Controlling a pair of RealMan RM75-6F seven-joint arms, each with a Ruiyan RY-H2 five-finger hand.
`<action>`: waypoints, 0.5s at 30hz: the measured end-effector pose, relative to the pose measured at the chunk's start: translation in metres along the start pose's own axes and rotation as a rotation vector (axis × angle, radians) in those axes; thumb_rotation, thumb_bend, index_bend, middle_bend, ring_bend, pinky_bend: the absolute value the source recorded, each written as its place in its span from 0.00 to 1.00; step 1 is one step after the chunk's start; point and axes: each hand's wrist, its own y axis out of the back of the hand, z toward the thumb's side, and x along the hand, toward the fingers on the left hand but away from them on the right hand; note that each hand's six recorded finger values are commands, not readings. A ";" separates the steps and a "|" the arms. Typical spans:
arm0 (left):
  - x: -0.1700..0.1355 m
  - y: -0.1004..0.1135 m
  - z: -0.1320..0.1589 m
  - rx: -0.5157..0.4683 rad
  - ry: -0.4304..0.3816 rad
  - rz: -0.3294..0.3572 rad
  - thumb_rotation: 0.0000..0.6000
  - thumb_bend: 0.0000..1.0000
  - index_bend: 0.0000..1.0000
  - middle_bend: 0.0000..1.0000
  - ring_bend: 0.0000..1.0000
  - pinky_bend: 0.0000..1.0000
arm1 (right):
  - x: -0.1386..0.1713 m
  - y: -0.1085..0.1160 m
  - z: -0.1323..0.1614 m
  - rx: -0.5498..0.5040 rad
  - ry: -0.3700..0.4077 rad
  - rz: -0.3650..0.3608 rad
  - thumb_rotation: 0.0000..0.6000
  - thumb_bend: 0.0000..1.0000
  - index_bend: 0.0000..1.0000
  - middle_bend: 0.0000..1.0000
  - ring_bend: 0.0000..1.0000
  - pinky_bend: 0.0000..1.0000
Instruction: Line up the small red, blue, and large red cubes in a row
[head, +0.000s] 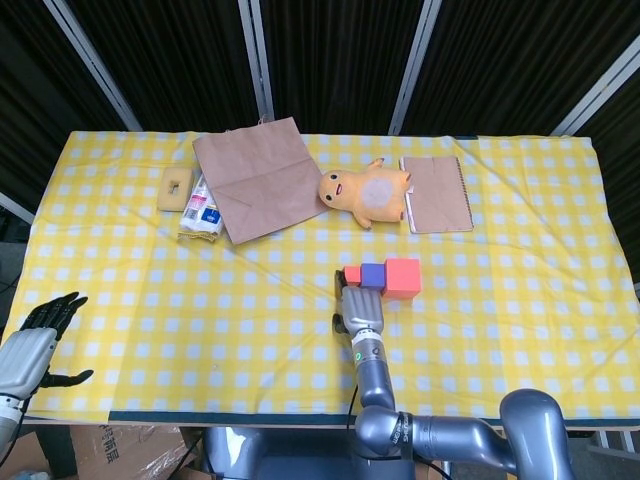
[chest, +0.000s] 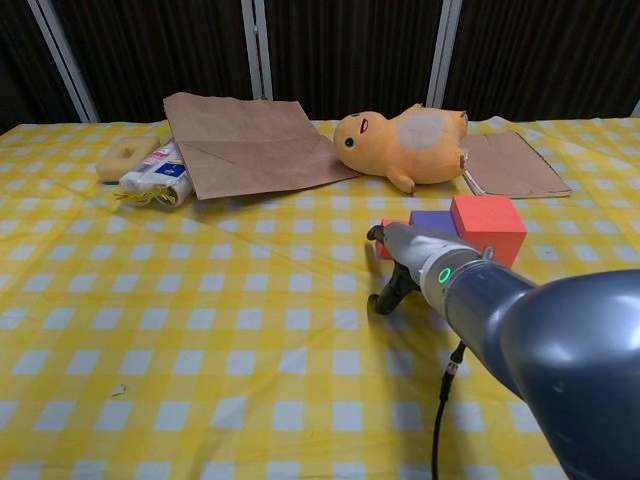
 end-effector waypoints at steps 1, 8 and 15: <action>0.000 0.000 0.000 0.001 0.000 0.001 1.00 0.00 0.00 0.00 0.00 0.00 | 0.001 0.000 0.000 0.000 0.003 0.002 1.00 0.50 0.00 1.00 1.00 1.00; 0.000 0.000 0.001 0.005 -0.002 0.004 1.00 0.00 0.00 0.00 0.00 0.00 | 0.014 -0.002 0.012 -0.011 0.061 0.023 1.00 0.50 0.00 1.00 1.00 1.00; 0.000 0.002 0.001 0.006 -0.005 0.015 1.00 0.00 0.00 0.00 0.00 0.00 | 0.039 0.010 0.033 -0.038 0.165 0.013 1.00 0.50 0.00 1.00 1.00 0.96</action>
